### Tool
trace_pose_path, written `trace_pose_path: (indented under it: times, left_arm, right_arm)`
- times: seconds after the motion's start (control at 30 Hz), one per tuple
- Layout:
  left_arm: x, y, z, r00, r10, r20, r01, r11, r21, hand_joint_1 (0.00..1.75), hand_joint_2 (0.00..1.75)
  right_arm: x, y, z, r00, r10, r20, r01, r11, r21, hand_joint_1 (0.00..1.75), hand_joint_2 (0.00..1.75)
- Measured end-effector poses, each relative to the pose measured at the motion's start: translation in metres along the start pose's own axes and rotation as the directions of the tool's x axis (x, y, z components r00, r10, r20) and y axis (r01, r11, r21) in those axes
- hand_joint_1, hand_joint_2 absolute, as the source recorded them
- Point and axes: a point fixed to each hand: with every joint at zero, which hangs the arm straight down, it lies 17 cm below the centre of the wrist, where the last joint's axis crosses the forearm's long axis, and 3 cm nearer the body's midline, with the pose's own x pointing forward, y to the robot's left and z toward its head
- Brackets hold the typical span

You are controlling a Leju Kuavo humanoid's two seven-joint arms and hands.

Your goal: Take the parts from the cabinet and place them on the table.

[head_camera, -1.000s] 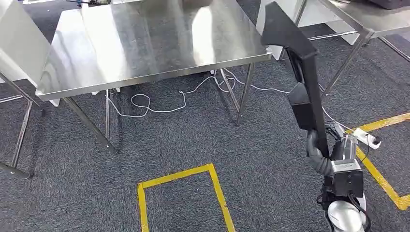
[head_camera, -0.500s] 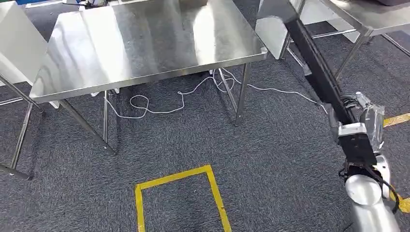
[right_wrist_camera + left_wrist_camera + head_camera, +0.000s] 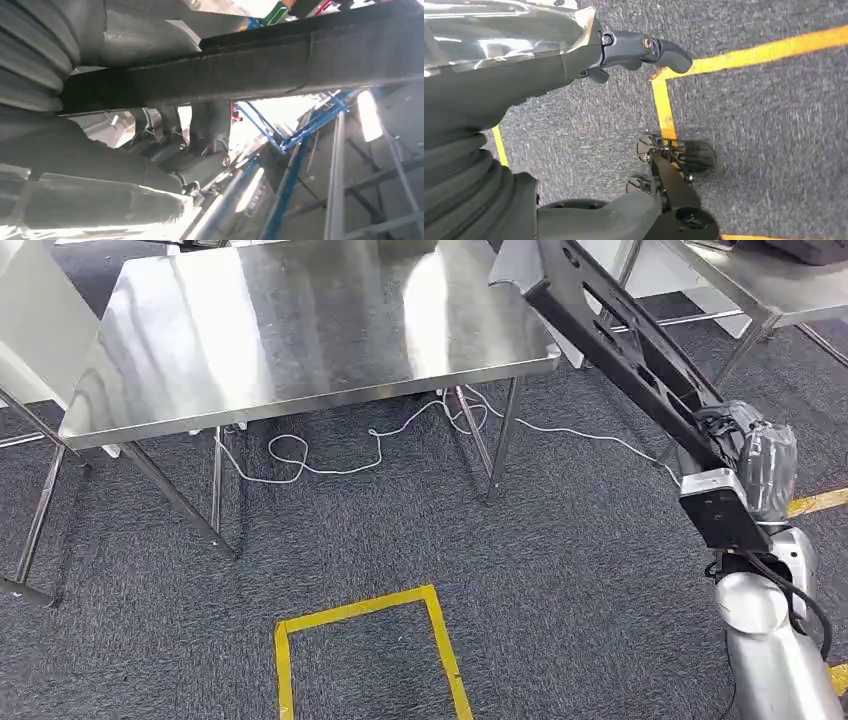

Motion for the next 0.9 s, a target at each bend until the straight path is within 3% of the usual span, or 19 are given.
trace_pose_path:
  times: [0.4, 0.63, 0.9]
  left_arm:
    - [-0.002, -0.004, 0.001, 1.000, 0.018, -0.006, -0.018, 1.000, -0.003, 0.00, 1.75]
    - [-0.002, -0.006, 0.001, 1.000, 0.004, -0.006, -0.004, 1.000, -0.013, 0.00, 1.75]
    - [-0.003, -0.005, 0.001, 1.000, -0.015, -0.014, 0.014, 1.000, -0.020, 0.00, 1.75]
  right_arm:
    - [-0.004, 0.005, -0.030, 0.996, 0.093, 0.011, -0.093, 0.995, 0.028, 1.75, 1.75]
    - [-0.047, -0.009, -0.072, 0.956, 0.283, -0.073, -0.274, 0.956, 0.107, 1.75, 1.75]
    - [-0.083, -0.030, -0.090, 0.911, 0.401, -0.095, -0.368, 0.896, 0.251, 1.75, 1.75]
